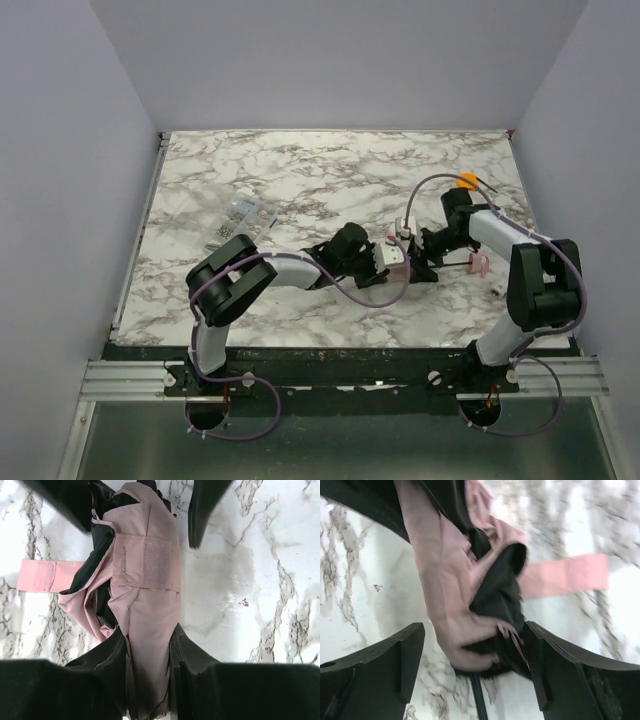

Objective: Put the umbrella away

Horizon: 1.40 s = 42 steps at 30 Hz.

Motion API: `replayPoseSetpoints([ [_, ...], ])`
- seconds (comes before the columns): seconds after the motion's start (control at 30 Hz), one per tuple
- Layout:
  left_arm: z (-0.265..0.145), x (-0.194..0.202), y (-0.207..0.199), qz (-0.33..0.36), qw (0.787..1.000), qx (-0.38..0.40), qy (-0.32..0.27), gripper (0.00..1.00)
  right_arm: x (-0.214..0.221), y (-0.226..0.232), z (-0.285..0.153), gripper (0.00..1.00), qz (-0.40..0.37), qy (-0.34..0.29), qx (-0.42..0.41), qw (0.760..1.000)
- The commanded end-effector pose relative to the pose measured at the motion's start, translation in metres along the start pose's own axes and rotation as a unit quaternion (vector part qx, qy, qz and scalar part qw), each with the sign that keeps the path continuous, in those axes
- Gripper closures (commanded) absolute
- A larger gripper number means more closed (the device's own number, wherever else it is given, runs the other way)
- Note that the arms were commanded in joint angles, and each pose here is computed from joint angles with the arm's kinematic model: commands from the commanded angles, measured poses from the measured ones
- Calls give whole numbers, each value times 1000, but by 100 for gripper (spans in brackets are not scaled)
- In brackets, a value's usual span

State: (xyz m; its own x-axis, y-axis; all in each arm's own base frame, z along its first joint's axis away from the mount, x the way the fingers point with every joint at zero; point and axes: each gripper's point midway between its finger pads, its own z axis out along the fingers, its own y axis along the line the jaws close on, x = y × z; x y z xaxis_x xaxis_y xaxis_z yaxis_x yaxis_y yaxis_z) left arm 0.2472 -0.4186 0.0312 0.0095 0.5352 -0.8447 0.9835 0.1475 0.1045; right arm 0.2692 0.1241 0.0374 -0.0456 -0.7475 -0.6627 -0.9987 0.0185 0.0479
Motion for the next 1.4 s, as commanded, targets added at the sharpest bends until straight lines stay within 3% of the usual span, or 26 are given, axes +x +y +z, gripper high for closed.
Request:
replayPoseSetpoints([
  [0.0,-36,135,-61,-244,942,130,190,100,-37,-34,-43,14,3,-90,89,992],
  [0.17,-41,154,-65,-326,904,152,232,100,-58,-43,-83,12,-94,-133,158,974],
  [0.23,-40,156,-67,-353,888,164,245,100,-67,-18,-79,1,-190,-150,147,959],
  [0.33,-37,158,-70,-387,866,181,261,100,-74,12,-57,0,-269,-165,136,939],
  [0.4,-34,158,-72,-404,855,190,265,100,-67,14,-37,0,-289,-126,129,940],
  [0.53,-30,161,-74,-428,838,198,276,100,-43,1,-14,0,-300,-71,156,939],
  [0.77,-27,154,-72,-436,831,207,278,100,-4,-25,5,3,-294,9,190,937],
  [1.07,-22,136,-63,-446,825,224,266,100,47,-10,27,23,-286,95,147,942],
  [1.37,-21,132,-63,-455,814,243,266,100,22,-35,5,15,-301,83,227,923],
])
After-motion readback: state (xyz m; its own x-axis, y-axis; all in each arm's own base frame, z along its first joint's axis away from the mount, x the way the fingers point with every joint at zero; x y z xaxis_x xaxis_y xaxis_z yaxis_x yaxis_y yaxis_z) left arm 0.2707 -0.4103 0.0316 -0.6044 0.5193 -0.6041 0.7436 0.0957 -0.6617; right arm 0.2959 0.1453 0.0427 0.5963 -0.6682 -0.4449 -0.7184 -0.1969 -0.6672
